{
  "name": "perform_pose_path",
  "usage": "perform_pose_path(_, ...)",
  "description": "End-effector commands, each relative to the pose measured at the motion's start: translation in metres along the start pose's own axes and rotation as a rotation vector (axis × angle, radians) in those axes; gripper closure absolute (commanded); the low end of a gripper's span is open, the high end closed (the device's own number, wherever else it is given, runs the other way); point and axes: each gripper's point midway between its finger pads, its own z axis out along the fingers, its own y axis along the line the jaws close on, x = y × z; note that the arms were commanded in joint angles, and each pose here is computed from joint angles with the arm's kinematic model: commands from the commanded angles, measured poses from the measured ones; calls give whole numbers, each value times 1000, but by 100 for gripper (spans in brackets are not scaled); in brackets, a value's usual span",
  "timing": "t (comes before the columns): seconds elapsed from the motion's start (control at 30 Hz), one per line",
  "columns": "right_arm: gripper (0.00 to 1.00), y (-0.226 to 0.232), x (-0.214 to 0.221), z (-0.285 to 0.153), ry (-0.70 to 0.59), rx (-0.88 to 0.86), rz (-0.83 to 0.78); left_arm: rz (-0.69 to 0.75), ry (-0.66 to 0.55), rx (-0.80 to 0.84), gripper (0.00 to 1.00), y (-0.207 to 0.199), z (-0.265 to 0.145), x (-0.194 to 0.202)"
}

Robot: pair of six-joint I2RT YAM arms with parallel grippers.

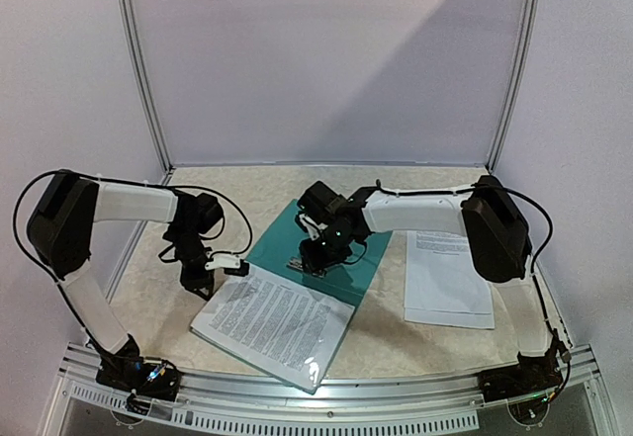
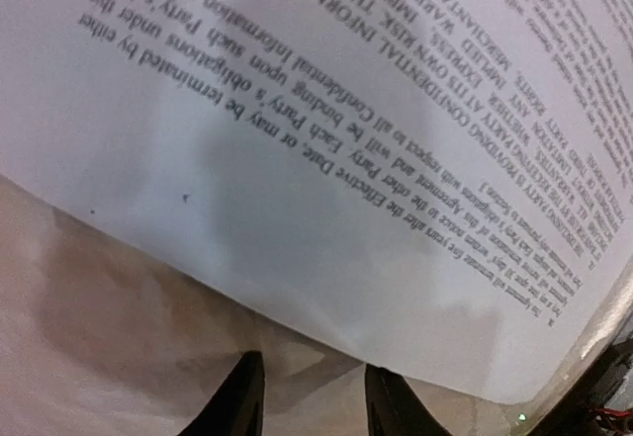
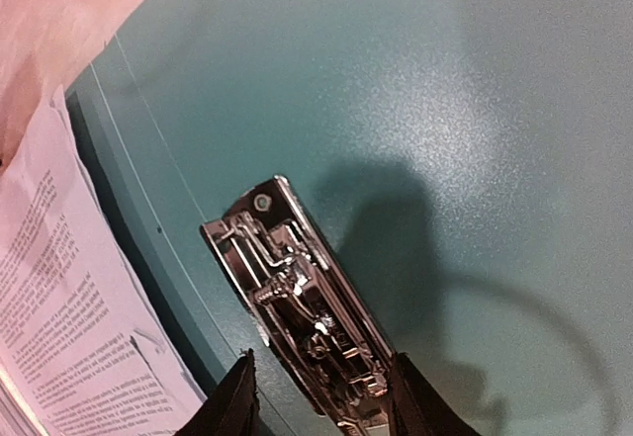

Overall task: Put the files into the folder
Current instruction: Rotate the folder with some files at the center of the board.

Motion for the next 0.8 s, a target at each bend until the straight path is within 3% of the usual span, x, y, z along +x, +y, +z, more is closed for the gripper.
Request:
perform_pose_path(0.0,56,11,-8,2,-7,-51,-73,13,-67,154,64,-49,7,-14)
perform_pose_path(0.27,56,14,-20,5,-29,-90,-51,0,-135,237,63,-93,7,-14)
perform_pose_path(0.43,56,23,-30,19,-42,-125,-16,29,-157,195,59,-101,-6,-8)
perform_pose_path(0.57,60,23,-27,34,-21,-135,-3,47,-156,122,48,-95,-22,1)
perform_pose_path(0.77,70,43,-5,45,34,-178,-66,-4,-193,-30,21,-65,-57,17)
